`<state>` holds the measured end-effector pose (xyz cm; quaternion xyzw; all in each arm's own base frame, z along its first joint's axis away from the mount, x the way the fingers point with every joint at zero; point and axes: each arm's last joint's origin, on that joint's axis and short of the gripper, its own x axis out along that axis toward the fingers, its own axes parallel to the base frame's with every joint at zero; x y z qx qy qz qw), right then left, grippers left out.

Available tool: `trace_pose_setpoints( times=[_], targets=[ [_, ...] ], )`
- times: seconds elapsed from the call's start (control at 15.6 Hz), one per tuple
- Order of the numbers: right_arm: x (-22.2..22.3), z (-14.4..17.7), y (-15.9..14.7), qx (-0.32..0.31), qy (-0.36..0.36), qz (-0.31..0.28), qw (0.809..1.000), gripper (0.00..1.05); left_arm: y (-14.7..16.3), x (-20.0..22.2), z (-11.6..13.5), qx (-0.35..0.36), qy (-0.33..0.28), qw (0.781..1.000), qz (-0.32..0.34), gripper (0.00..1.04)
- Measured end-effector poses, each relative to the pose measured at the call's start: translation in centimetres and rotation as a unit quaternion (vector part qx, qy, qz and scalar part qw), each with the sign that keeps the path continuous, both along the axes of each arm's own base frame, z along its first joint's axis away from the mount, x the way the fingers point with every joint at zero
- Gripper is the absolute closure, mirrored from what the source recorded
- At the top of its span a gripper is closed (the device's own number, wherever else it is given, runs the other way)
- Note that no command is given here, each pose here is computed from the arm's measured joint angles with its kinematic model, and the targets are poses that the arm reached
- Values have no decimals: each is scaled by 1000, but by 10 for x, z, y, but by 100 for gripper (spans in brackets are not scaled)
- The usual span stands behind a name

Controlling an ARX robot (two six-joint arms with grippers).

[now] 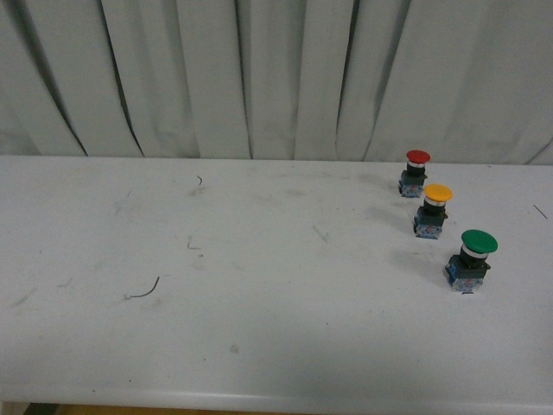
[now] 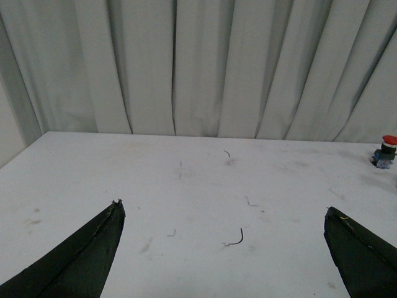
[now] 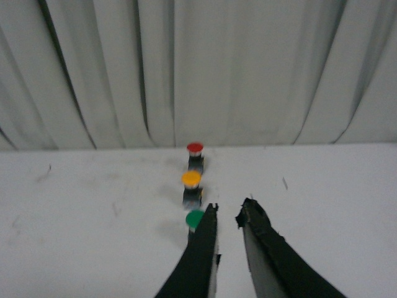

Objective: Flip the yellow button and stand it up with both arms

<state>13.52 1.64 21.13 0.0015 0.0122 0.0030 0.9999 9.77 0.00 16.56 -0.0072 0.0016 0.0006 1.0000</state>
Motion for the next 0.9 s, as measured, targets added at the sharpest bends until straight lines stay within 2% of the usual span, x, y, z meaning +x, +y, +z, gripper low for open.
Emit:
trace_pose_setpoints(
  times=[0.06,0.19,0.32,0.39,0.9],
  targets=[
    [-3,4,-2,3,-19,-5,1000,96,0,0,0,0,0,1000,0,7],
    [-7,2,-5,3,-27,-9,1000,102,0,0,0,0,0,1000,0,7],
    [-10,-18,-15,0,-2,-1,1000,103,0,0,0,0,0,1000,0,7],
    [-12,-19,-18,0,-7,-15,1000,103,0,0,0,0,0,1000,0,7],
    [-25,-35,-16,0,-12,-3,1000,103,0,0,0,0,0,1000,0,7]
  ],
)
